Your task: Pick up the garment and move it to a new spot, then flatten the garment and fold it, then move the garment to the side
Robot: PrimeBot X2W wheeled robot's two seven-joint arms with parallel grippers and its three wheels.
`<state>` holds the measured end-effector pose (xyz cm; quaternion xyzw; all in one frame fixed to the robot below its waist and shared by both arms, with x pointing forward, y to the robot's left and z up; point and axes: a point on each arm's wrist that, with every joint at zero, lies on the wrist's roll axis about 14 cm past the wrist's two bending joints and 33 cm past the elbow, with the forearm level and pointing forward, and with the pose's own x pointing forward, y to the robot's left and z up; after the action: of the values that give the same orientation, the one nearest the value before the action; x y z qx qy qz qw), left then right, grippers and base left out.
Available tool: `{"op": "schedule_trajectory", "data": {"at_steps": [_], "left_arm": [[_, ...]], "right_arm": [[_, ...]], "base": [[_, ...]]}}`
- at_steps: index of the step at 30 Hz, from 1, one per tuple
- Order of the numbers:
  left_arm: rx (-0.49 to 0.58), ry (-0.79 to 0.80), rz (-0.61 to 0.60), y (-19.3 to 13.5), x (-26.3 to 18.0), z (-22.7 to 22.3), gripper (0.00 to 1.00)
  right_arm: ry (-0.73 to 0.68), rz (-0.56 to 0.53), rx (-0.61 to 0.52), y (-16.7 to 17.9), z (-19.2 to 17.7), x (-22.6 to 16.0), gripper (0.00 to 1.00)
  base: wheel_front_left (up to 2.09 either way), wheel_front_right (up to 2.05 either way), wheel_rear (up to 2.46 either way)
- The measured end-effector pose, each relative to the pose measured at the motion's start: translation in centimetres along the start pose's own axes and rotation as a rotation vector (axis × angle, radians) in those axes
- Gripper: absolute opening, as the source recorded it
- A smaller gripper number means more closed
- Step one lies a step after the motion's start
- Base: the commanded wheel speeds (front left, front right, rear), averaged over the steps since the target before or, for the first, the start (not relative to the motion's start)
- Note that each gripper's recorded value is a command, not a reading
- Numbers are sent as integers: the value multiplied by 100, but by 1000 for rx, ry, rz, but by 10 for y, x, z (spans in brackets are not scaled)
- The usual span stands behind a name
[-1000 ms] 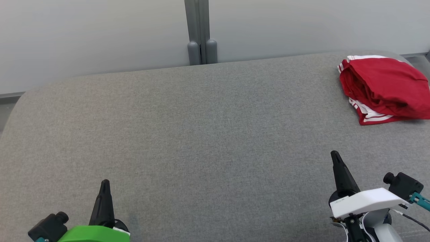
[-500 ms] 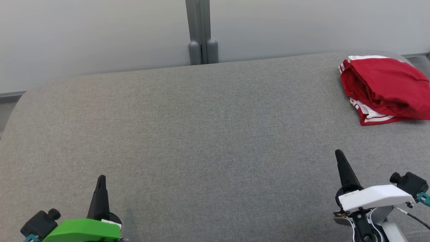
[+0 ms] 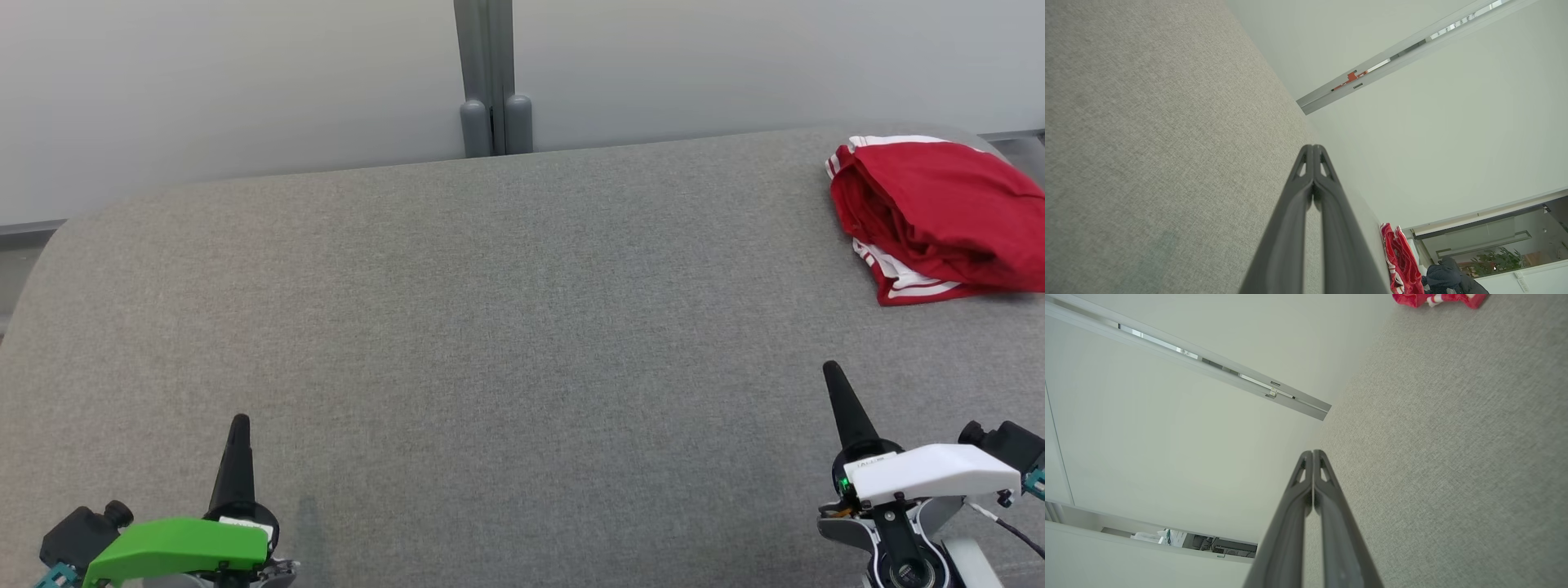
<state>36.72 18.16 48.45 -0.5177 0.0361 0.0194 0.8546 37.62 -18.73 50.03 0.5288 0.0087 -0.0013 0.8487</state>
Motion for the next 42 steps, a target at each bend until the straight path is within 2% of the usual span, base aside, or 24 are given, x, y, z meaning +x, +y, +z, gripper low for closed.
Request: {"op": "schedule_trajectory", "data": {"at_steps": [42], "left_arm": [[-364,-12,-38,-6,14,18,0]], "right_arm": [[-7,-5,346,-3,10,8,0]], "base": [[0,0,0]]}}
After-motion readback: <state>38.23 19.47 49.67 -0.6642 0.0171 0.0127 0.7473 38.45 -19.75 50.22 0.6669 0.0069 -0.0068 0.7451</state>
